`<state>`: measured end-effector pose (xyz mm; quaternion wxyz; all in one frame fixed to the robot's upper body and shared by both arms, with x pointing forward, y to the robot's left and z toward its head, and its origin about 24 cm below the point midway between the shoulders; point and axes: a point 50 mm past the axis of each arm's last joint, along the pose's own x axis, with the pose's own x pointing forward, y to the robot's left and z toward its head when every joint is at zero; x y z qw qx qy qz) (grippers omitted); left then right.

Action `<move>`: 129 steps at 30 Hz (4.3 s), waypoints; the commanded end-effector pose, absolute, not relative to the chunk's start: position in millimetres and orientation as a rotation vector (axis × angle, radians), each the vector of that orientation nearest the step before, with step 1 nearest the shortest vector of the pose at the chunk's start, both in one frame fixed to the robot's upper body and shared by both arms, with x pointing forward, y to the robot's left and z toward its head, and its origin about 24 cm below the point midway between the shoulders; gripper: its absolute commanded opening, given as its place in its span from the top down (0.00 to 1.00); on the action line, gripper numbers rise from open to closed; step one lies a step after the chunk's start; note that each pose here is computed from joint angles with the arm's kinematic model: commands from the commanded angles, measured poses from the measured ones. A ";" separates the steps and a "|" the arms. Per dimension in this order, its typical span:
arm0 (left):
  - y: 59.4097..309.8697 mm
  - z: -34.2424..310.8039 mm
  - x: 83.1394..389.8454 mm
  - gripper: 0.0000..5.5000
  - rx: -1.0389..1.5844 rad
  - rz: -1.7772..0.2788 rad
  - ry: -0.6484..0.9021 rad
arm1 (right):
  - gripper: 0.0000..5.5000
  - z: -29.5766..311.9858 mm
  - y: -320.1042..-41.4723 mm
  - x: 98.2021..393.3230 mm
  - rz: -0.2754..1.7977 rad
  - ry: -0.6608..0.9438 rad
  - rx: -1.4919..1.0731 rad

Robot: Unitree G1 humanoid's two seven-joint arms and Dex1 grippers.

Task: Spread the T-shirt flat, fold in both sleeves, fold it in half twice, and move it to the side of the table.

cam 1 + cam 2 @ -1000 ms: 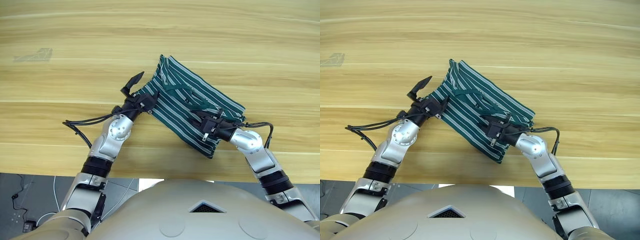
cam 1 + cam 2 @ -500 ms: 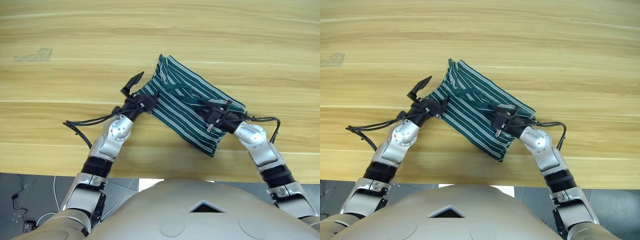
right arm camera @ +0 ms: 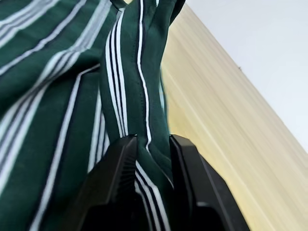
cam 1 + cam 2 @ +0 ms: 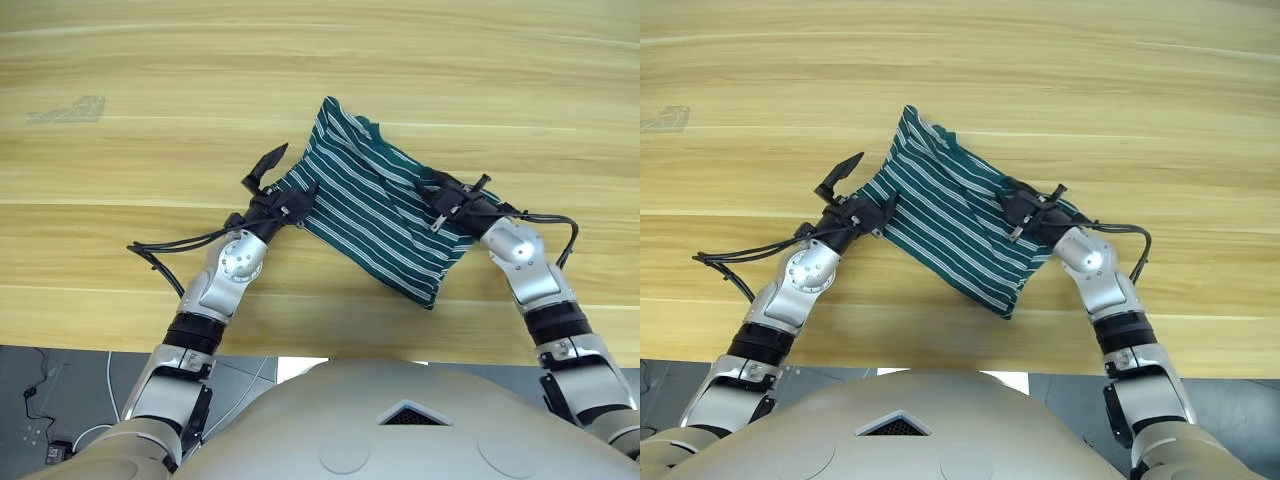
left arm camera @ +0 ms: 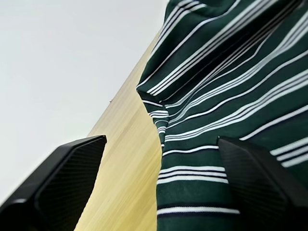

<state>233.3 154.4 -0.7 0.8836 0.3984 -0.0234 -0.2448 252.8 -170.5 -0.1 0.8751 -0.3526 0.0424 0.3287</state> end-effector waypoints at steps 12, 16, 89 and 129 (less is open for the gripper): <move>159.5 -13.0 226.9 0.22 0.856 -0.532 0.017 | 0.77 17.4 -196.8 276.0 0.460 0.032 -0.759; 160.8 22.5 236.9 0.22 0.649 -0.409 -0.109 | 0.77 21.0 -201.1 276.0 0.496 0.047 -0.778; 134.1 76.0 217.1 0.22 0.475 -0.410 -0.220 | 0.77 16.3 -98.2 179.3 1.434 0.021 -0.611; 219.6 20.9 105.1 0.02 1.481 -1.136 -0.259 | 0.48 24.5 -201.1 188.5 1.549 -0.636 -1.352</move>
